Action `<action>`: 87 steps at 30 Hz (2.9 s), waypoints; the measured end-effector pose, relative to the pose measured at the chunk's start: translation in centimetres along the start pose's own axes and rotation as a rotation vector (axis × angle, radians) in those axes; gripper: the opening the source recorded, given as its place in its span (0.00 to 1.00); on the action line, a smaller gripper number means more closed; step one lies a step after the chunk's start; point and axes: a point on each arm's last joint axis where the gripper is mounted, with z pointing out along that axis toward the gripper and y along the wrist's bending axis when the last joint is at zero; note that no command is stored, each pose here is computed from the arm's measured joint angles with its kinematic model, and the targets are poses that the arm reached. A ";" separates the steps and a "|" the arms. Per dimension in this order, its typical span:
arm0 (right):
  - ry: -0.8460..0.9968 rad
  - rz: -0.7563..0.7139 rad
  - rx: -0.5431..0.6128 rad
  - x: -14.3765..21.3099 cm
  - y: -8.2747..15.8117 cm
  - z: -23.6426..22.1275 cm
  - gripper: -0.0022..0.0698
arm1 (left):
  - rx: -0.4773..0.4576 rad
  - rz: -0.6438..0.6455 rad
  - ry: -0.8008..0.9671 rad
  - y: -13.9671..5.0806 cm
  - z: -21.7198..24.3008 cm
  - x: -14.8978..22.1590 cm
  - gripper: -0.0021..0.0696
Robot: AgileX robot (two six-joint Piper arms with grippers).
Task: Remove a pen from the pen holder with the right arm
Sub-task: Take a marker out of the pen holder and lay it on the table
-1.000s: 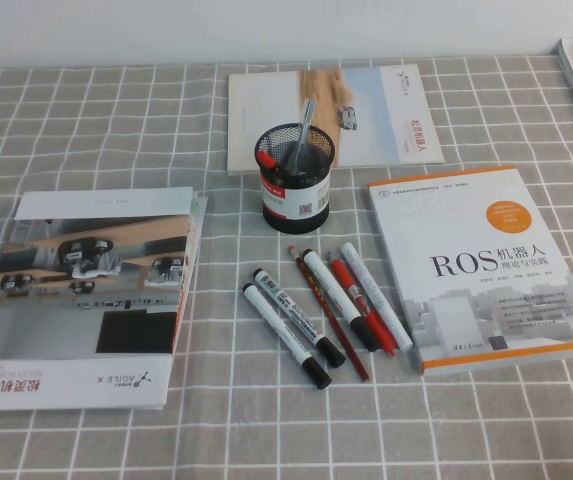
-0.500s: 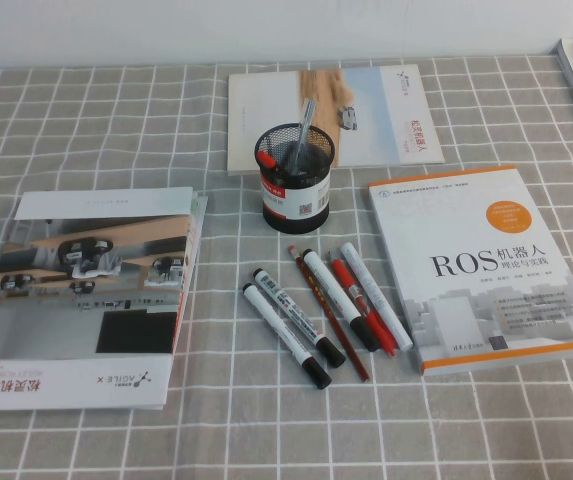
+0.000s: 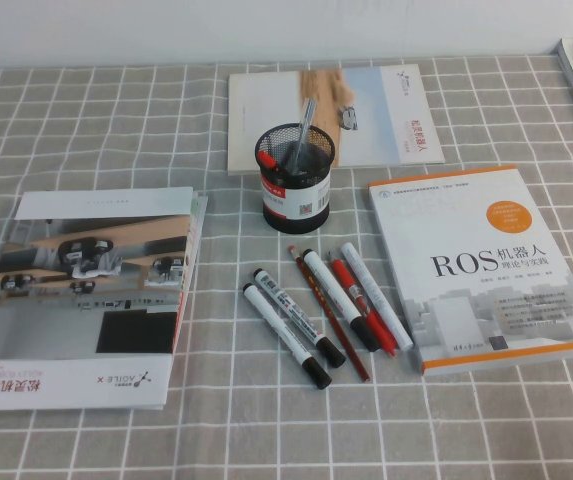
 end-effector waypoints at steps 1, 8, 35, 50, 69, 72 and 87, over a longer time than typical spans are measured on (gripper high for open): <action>0.024 0.007 0.000 0.1 0.1 0.0 0.01 | 0.000 0.000 0.000 0.0 0.0 0.0 0.02; 0.265 -0.036 0.000 -2.2 3.4 1.1 0.01 | 0.000 0.000 0.000 0.0 0.0 0.0 0.02; 0.783 -0.579 -0.213 -5.2 14.8 19.2 0.01 | 0.000 0.000 0.000 0.0 0.0 0.0 0.02; 0.624 -1.038 -0.407 2.9 21.2 27.7 0.05 | 0.000 0.000 0.000 0.0 0.0 0.0 0.02; 0.120 -1.156 -0.508 8.4 19.3 34.0 0.57 | 0.000 0.000 0.000 0.0 0.0 0.0 0.02; 0.104 -1.151 -0.498 8.6 19.0 34.8 0.57 | 0.000 0.000 0.000 0.0 0.0 0.0 0.02; 0.113 -1.158 -0.481 9.9 18.4 37.5 0.49 | 0.000 0.000 0.000 0.0 0.0 0.0 0.02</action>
